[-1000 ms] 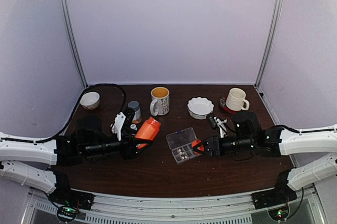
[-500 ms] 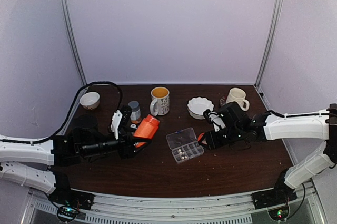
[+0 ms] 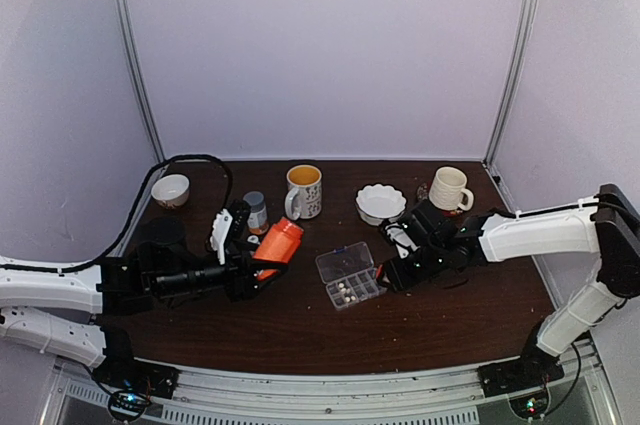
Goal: Sort the pills into containers
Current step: Place the lid of the pill bottle at the center of the board, then pass from the left arm to the right
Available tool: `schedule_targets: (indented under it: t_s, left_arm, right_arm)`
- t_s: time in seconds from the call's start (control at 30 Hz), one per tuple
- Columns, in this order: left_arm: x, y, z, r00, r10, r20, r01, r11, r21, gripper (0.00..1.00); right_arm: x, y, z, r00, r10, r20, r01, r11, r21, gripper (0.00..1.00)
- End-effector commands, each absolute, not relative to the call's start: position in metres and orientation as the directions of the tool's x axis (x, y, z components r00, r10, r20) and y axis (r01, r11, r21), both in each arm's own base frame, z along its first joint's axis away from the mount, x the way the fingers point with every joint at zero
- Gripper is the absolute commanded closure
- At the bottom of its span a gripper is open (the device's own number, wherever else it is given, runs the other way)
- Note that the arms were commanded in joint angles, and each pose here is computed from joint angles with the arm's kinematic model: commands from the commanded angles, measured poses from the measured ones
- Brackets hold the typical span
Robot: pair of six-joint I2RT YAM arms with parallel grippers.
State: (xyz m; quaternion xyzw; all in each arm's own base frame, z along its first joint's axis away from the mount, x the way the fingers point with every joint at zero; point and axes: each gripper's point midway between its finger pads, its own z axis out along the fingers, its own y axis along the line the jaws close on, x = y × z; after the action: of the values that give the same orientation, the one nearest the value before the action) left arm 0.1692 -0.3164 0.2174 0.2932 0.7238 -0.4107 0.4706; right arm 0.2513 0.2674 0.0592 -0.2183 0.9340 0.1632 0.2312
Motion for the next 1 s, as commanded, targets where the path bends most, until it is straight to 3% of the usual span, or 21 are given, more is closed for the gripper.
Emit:
schedule_targets:
  t_s: [0.0,0.03,0.13,0.17,0.33,0.5,0.7,0.8,0.87,0.97]
  left_arm:
    - [0.171,-0.317,0.228,-0.364,-0.004,-0.932,0.817,0.479,-0.321,1.00]
    - [0.171,-0.317,0.228,-0.363,-0.004,-0.932,0.817,0.479,-0.321,1.00]
    - [0.172,-0.318,0.227,-0.364,-0.003,-0.931,0.817,0.479,-0.321,1.00]
    - [0.172,-0.318,0.228,-0.363,-0.002,-0.932,0.818,0.478,-0.319,1.00]
    - [0.171,-0.318,0.228,-0.359,0.001,-0.933,0.820,0.478,-0.315,1.00]
    - [0.172,-0.318,0.227,-0.359,0.003,-0.934,0.820,0.478,-0.314,1.00]
    - [0.171,-0.319,0.226,-0.358,0.005,-0.934,0.822,0.477,-0.313,1.00]
    - [0.172,-0.320,0.226,-0.356,0.007,-0.934,0.822,0.478,-0.310,1.00]
    - [0.172,-0.320,0.226,-0.356,0.010,-0.935,0.822,0.479,-0.308,1.00]
    - [0.172,-0.319,0.228,-0.356,0.009,-0.934,0.822,0.479,-0.309,1.00]
  right_arm:
    - [0.261,0.270,0.066,-0.778,-0.342,-0.527,-0.492,0.853,0.173,0.50]
    - [0.262,0.270,0.067,-0.776,-0.346,-0.527,-0.494,0.852,0.170,0.44]
    - [0.267,0.269,0.069,-0.773,-0.348,-0.530,-0.487,0.862,0.144,0.07]
    - [0.268,0.268,0.071,-0.769,-0.344,-0.539,-0.485,0.863,0.141,0.01]
    - [0.271,0.263,0.079,-0.757,-0.343,-0.556,-0.480,0.870,0.117,0.00]
    - [0.268,0.257,0.079,-0.751,-0.366,-0.549,-0.490,0.867,0.091,0.17]
    - [0.252,0.243,0.080,-0.644,-0.565,-0.515,-0.647,0.762,-0.027,0.22]
    - [0.252,0.244,0.081,-0.631,-0.589,-0.505,-0.674,0.739,-0.020,0.49]
    - [0.251,0.255,0.080,-0.632,-0.595,-0.497,-0.694,0.720,0.020,0.57]
    - [0.262,0.250,0.071,-0.665,-0.597,-0.449,-0.658,0.753,-0.027,0.60]
